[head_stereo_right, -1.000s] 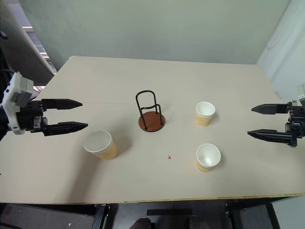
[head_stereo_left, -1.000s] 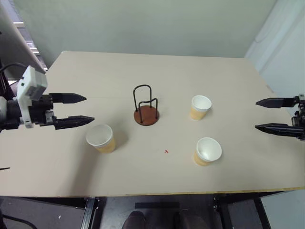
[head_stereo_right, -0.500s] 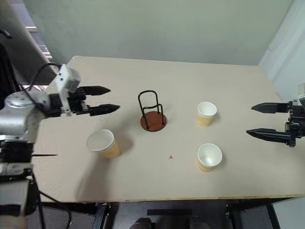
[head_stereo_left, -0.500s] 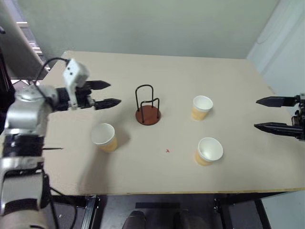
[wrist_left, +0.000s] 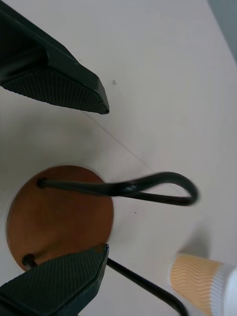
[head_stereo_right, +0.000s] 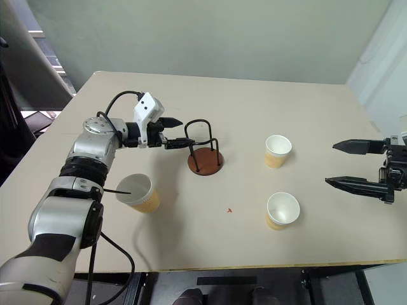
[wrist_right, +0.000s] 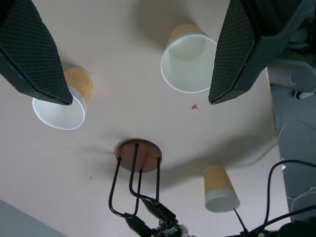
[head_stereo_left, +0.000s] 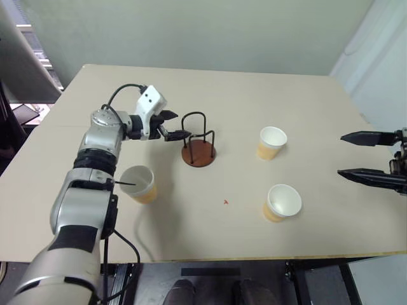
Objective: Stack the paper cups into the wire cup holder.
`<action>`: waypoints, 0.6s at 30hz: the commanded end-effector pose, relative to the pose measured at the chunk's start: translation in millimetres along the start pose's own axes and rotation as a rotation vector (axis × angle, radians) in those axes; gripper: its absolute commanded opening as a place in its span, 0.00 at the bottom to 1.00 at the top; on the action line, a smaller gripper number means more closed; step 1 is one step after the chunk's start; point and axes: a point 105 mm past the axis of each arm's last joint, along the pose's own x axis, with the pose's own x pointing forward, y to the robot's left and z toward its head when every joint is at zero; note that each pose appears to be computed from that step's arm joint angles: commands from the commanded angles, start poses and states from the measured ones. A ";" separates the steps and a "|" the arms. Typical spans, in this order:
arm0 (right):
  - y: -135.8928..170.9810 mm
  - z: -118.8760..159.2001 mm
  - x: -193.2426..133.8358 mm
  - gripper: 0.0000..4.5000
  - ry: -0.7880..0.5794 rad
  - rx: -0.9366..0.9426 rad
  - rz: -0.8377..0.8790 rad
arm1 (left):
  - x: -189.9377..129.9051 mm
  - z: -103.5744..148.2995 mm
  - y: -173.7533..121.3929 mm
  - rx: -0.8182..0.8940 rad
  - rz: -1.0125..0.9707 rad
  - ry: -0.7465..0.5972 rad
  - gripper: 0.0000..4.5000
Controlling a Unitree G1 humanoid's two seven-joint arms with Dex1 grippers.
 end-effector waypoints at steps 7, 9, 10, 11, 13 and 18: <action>6.9 14.8 -5.7 1.00 -0.026 -0.049 -0.047 | 14.9 24.0 3.0 0.058 0.044 -0.067 0.87; 7.1 13.2 -5.9 1.00 -0.024 -0.043 -0.054 | 17.1 26.6 1.4 0.054 0.035 -0.079 0.72; 7.2 12.3 -6.1 1.00 -0.023 -0.040 -0.058 | 18.1 28.0 0.7 0.052 0.032 -0.085 0.63; 7.1 11.4 -6.2 1.00 -0.021 -0.038 -0.063 | 19.4 29.1 0.3 0.051 0.032 -0.090 0.55; 7.1 10.7 -6.0 1.00 -0.020 -0.037 -0.068 | 21.6 30.5 -0.4 0.048 0.033 -0.097 0.39; 6.2 10.7 -5.7 1.00 -0.020 -0.038 -0.077 | 23.6 30.6 -1.4 0.045 0.031 -0.099 0.00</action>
